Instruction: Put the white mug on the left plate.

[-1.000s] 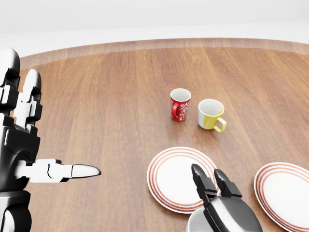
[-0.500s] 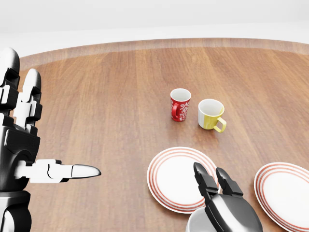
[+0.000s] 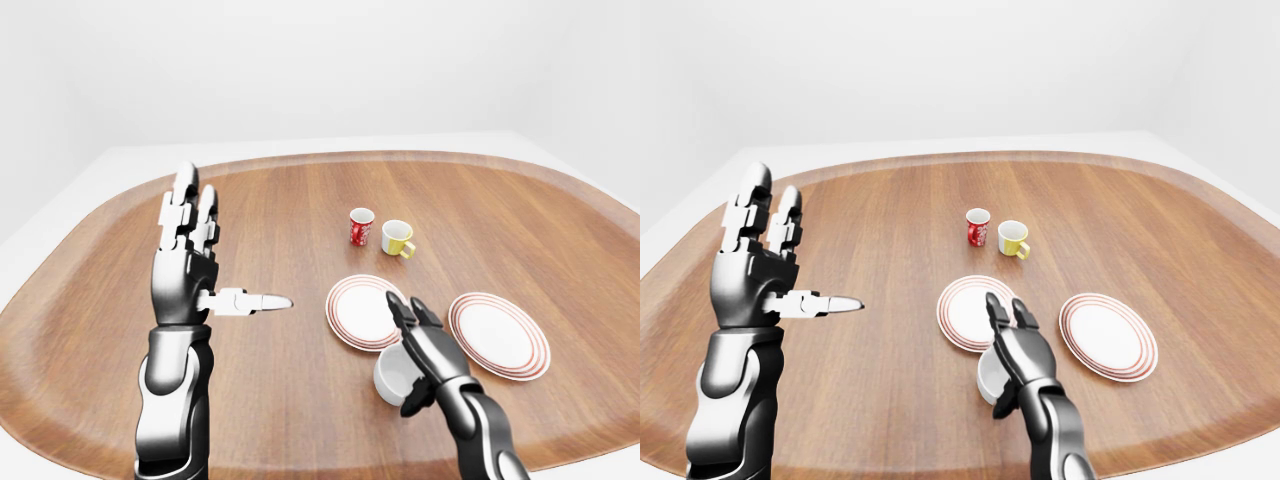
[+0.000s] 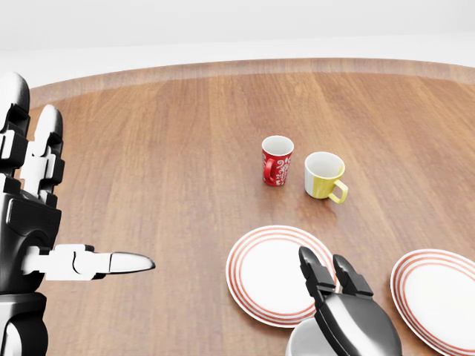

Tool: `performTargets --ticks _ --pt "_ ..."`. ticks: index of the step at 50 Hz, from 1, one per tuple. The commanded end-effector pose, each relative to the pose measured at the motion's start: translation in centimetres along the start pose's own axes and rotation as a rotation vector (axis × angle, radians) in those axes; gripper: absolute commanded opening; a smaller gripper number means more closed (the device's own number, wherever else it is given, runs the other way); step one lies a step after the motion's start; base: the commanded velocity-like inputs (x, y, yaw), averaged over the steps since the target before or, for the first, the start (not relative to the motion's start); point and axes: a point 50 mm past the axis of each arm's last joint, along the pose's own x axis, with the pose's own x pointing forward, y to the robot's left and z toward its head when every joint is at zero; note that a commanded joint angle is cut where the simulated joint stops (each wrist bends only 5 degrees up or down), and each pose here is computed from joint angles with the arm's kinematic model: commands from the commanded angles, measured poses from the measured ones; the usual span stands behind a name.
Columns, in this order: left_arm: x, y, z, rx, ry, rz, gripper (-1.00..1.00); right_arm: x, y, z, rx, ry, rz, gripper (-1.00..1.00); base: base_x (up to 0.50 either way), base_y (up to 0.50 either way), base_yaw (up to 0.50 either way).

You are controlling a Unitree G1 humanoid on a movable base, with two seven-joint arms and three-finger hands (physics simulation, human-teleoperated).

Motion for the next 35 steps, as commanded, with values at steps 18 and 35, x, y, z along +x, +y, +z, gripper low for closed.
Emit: performTargets --ticks 18,35 --pt "0.0 0.0 0.0 0.0 0.001 0.0 0.98 0.4 1.0 -0.6 -0.016 0.017 0.022 1.0 0.0 0.0 0.0" --pt "0.0 0.0 0.1 -0.001 -0.003 0.0 0.98 0.8 1.5 -0.8 -0.03 0.016 0.035 1.0 0.0 0.0 0.0"
